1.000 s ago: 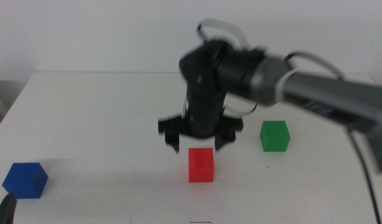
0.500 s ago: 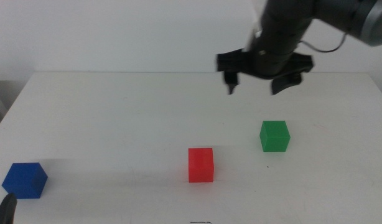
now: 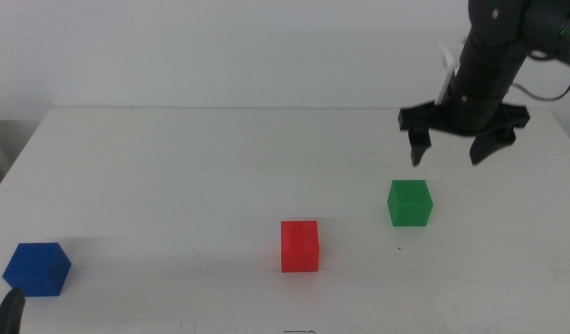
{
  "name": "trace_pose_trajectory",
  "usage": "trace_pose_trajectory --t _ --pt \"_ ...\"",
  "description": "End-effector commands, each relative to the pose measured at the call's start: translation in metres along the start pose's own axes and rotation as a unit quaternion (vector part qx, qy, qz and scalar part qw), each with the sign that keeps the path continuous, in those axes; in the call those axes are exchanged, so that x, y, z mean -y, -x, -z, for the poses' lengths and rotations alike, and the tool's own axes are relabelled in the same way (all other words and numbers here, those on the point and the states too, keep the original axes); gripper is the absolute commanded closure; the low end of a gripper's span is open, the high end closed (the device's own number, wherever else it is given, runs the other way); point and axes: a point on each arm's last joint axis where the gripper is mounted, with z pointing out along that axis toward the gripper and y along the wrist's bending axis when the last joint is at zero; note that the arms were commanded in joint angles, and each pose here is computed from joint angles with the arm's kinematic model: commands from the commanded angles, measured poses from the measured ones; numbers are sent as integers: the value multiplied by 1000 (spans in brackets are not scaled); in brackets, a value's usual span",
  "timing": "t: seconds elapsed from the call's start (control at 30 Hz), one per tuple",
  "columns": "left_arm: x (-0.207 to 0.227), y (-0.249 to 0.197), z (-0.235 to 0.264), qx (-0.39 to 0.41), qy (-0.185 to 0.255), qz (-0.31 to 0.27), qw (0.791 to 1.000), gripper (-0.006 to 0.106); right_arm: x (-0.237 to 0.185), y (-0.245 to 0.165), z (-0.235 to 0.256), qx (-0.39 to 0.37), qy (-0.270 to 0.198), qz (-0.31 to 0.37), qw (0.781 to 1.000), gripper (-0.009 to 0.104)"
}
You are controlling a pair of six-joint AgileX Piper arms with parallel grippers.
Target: Stack red cubes first, then green, then blue cubes in a specific spot.
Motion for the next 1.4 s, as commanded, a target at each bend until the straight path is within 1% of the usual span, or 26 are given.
trace_pose_trajectory --t 0.0,0.2,0.33,0.63,0.83,0.97,1.17,1.3,1.37 --pt "-1 10 2 53 4 11 998 10 5 2 15 29 7 7 1000 1" --pt "-1 10 2 53 4 11 998 10 -4 4 -11 3 -2 22 1000 1" --pt "-1 10 2 53 4 11 998 10 -16 3 -18 4 2 39 999 1" --pt "-1 10 2 53 4 11 998 10 -21 5 -23 14 8 43 999 1" --pt "-1 10 2 53 4 11 998 10 -22 6 -40 -4 2 48 999 1" --pt "-1 10 2 53 4 11 998 10 -25 9 -50 2 7 48 999 1" --pt "-1 10 2 53 4 11 998 10 -23 11 -69 -12 2 45 999 1" --pt "-1 10 2 53 4 11 998 10 -24 12 -81 -18 0 45 999 3" --pt "-1 10 2 53 4 11 998 10 -24 13 -86 -19 0 49 999 7"
